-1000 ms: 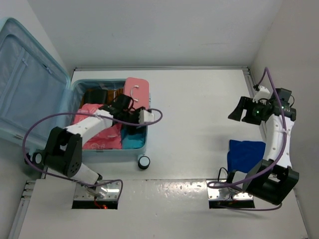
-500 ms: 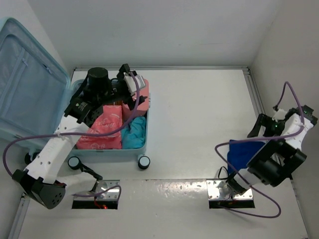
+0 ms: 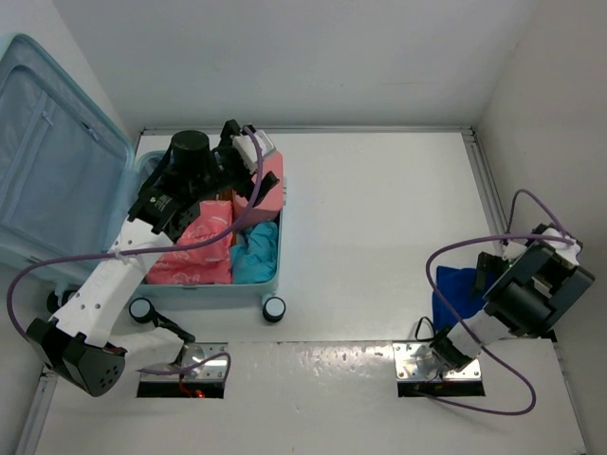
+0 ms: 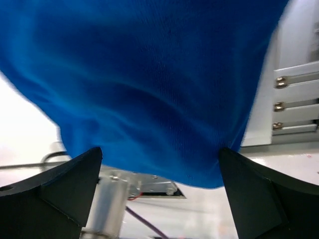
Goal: Pack the luggage
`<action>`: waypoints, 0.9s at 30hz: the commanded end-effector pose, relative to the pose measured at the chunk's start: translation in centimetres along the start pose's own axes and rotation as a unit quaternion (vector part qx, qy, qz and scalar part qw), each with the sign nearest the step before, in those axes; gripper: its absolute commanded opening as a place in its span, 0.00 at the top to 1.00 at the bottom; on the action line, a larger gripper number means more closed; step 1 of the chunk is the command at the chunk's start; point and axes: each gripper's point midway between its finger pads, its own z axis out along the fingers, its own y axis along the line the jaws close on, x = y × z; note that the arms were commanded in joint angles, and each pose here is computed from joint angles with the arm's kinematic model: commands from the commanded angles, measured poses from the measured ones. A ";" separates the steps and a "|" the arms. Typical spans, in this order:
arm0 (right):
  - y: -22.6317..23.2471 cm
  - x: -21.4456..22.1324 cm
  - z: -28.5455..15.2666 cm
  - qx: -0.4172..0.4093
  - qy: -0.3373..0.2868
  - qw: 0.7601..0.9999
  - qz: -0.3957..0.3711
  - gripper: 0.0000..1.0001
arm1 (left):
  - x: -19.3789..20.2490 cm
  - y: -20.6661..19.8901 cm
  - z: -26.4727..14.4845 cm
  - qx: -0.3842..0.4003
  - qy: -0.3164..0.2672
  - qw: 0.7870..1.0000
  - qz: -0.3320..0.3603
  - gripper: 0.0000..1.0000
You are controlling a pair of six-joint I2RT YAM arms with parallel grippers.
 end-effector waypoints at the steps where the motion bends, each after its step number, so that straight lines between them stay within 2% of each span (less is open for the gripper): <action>1: -1.5 0.1 1.7 0.039 0.007 0.998 -0.044 0.01 | -2.1 0.9 -0.5 -0.024 -0.029 0.999 -0.004 0.00; 8: -0.4 0.1 3.9 0.046 0.039 0.995 -0.083 0.01 | -2.9 2.6 -1.7 -0.073 -0.029 0.997 -0.010 0.00; 14: 2.8 -0.6 5.4 0.046 0.056 0.987 -0.142 0.13 | -2.8 4.2 -3.2 -0.123 -0.027 0.991 -0.038 0.00; 17: 4.6 -1.1 5.7 0.048 0.065 0.983 -0.162 0.33 | -1.8 5.7 -4.4 -0.163 -0.016 0.985 -0.055 0.00; 18: 5.2 -1.1 6.0 0.039 0.068 0.983 -0.167 0.48 | -2.0 6.0 -4.9 -0.176 -0.018 0.982 -0.061 0.00; 20: 7.5 -1.9 5.5 0.017 0.071 0.980 -0.186 0.67 | -1.1 6.6 -5.5 -0.198 -0.006 0.978 -0.068 0.00; 21: 9.2 -2.4 4.8 -0.004 0.066 0.979 -0.194 0.87 | -1.4 6.7 -6.0 -0.206 -0.012 0.976 -0.074 0.00; 22: 10.3 -3.5 4.2 -0.017 0.050 0.979 -0.195 0.95 | -0.9 6.9 -6.3 -0.214 -0.008 0.974 -0.080 0.00; 23: 12.5 -5.0 3.2 -0.040 0.022 0.976 -0.213 1.00 | -0.4 7.2 -6.8 -0.227 -0.009 0.969 -0.095 0.00; 24: 14.4 -5.1 2.6 -0.057 0.021 0.971 -0.230 1.00 | -0.4 7.7 -7.0 -0.239 -0.012 0.965 -0.105 0.00; 27: 22.4 -7.7 -1.7 -0.157 -0.040 0.947 -0.276 1.00 | 1.4 9.1 -8.1 -0.291 -0.003 0.942 -0.164 0.00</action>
